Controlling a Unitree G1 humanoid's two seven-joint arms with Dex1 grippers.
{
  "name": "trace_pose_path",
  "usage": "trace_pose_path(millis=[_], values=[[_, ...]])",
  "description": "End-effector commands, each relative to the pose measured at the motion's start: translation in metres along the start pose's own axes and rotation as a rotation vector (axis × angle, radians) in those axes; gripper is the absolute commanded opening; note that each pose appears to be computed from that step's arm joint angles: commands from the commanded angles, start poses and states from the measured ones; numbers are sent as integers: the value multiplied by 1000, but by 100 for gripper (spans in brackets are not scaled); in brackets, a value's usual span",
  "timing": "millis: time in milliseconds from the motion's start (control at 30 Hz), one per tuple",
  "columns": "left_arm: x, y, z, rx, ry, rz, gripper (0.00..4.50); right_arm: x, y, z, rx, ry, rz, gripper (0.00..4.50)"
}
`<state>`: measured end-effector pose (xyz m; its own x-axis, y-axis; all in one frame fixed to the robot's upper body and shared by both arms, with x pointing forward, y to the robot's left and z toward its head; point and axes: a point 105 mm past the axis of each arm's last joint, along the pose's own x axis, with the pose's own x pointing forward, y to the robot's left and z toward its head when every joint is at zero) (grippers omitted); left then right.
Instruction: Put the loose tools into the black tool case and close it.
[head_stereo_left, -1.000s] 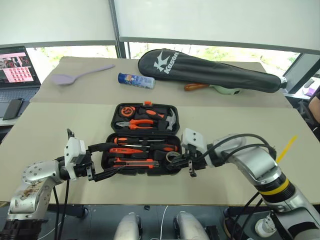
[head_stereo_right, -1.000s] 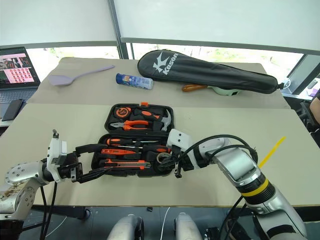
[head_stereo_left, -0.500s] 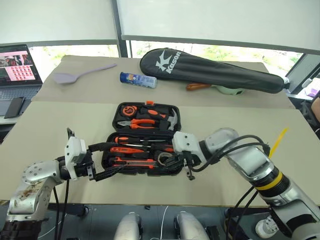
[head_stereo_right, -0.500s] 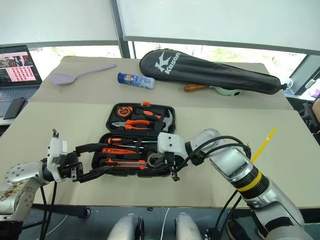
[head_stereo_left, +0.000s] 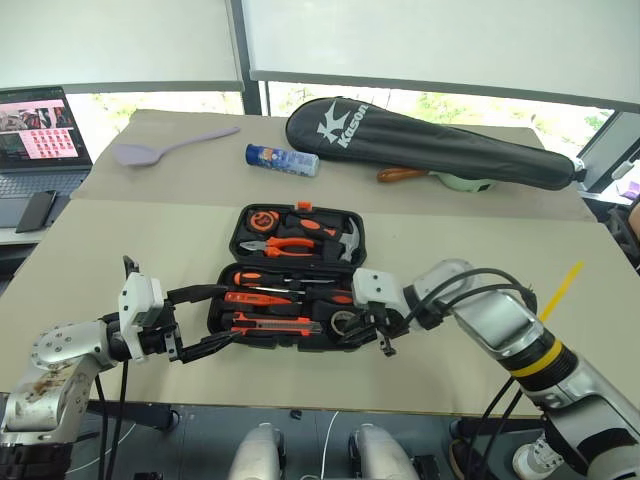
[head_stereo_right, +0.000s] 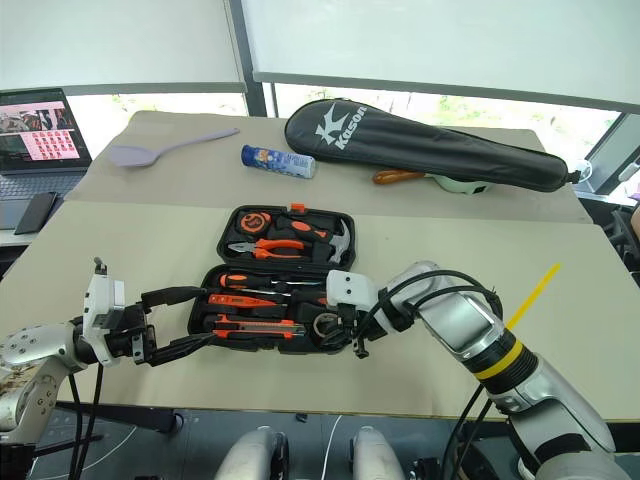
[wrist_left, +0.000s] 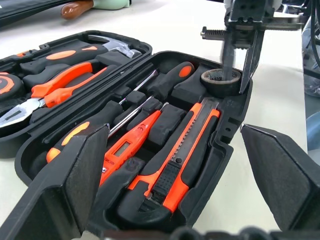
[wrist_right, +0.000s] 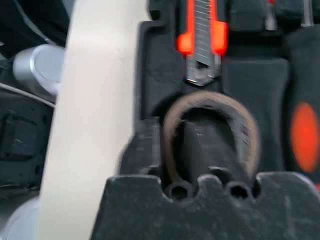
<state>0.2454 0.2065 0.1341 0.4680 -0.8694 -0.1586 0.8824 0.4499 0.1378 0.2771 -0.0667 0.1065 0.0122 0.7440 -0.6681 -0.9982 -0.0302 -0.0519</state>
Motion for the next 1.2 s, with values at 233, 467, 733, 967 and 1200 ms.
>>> trace_pose_path(millis=[233, 467, 733, 967, 1200], values=[[-22, 27, -6, -11, 4, 169, 425, -40, 17, 25, -22, -233, 116, 369], [-39, 77, -17, -54, 75, 454, 208, -65, -15, -3, 45, -278, -116, 319], [13, 112, -26, -61, 128, 496, 0, -49, -72, -36, -16, -196, -481, 56], [54, 103, -25, -93, 142, 345, 0, -34, -77, -28, -32, -227, -478, 3], [81, 62, -13, -123, 93, 89, 0, -42, -58, -34, -34, -235, -432, 3]])
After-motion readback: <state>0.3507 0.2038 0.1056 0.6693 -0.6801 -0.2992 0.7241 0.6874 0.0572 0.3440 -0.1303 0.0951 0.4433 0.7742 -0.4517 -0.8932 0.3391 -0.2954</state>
